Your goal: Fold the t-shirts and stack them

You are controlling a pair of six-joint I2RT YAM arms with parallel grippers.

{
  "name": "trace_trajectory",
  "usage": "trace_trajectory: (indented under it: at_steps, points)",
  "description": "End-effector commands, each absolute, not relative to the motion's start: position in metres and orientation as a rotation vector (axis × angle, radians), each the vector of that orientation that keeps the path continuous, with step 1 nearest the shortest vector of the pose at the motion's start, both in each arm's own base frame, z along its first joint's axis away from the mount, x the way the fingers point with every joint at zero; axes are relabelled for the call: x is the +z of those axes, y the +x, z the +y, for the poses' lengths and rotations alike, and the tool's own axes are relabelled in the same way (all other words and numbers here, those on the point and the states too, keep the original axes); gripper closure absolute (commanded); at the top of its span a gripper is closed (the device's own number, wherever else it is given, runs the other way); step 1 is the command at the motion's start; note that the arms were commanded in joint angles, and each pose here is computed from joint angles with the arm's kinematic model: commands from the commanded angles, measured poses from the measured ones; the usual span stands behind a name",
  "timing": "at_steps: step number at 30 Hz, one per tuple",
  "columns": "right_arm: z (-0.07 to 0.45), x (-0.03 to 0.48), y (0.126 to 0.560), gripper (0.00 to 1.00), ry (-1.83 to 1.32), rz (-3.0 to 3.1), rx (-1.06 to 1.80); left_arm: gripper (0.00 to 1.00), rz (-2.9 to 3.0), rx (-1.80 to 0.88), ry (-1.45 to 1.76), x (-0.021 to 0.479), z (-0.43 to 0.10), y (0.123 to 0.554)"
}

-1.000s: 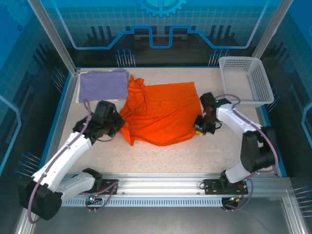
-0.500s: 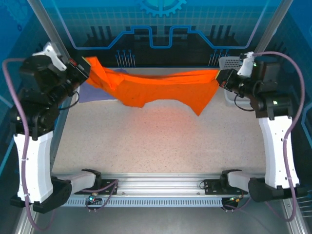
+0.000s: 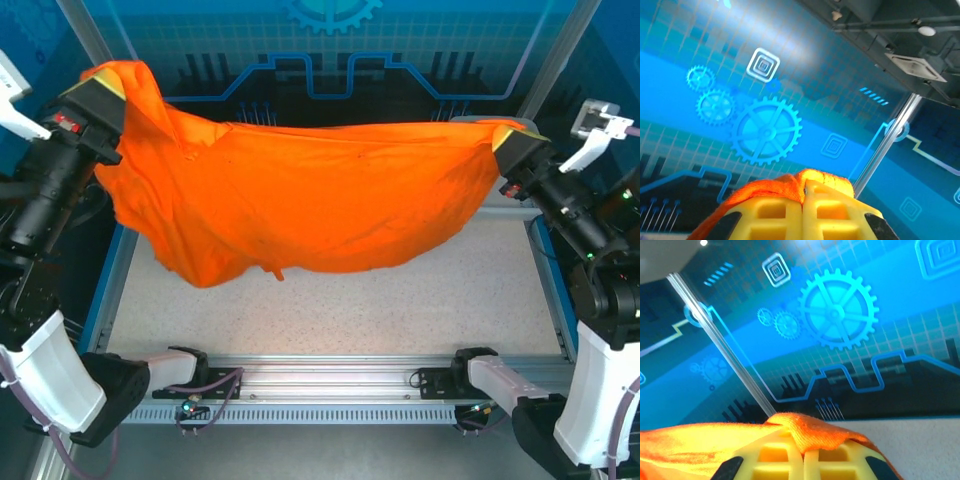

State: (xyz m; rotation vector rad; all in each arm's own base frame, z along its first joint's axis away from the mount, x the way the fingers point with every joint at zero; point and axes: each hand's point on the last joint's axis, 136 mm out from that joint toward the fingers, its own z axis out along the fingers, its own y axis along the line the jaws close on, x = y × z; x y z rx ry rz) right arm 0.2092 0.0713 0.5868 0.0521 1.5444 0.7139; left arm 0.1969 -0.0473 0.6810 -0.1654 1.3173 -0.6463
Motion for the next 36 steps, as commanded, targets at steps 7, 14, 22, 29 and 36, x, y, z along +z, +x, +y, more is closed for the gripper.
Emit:
trace_trajectory:
  at_steps: [7, 14, 22, 29, 36]
  points:
    - [0.049, 0.504, 0.326, 1.00, 0.392, 1.765, 0.629, 1.00, 1.590, -0.483, -0.234, 0.599, -0.053, 0.350]
    - [0.044, 0.356, 0.428, 1.00, 0.705, 2.173, 0.444, 1.00, 1.998, -0.488, -0.468, 0.426, -0.059, 0.507]
    - [0.052, 0.167, 0.535, 0.61, 1.001, 2.521, 0.337, 0.24, 2.347, -0.530, -0.825, 0.189, -0.065, 0.620]
    - [0.067, 0.163, 0.597, 0.00, 0.991, 2.445, 0.457, 0.01, 2.361, -0.633, -0.892, 0.184, -0.072, 0.617]
    - [0.086, 0.193, 0.532, 0.01, 0.682, 2.583, 0.358, 0.02, 2.435, -0.501, -0.813, 0.247, -0.056, 0.534]
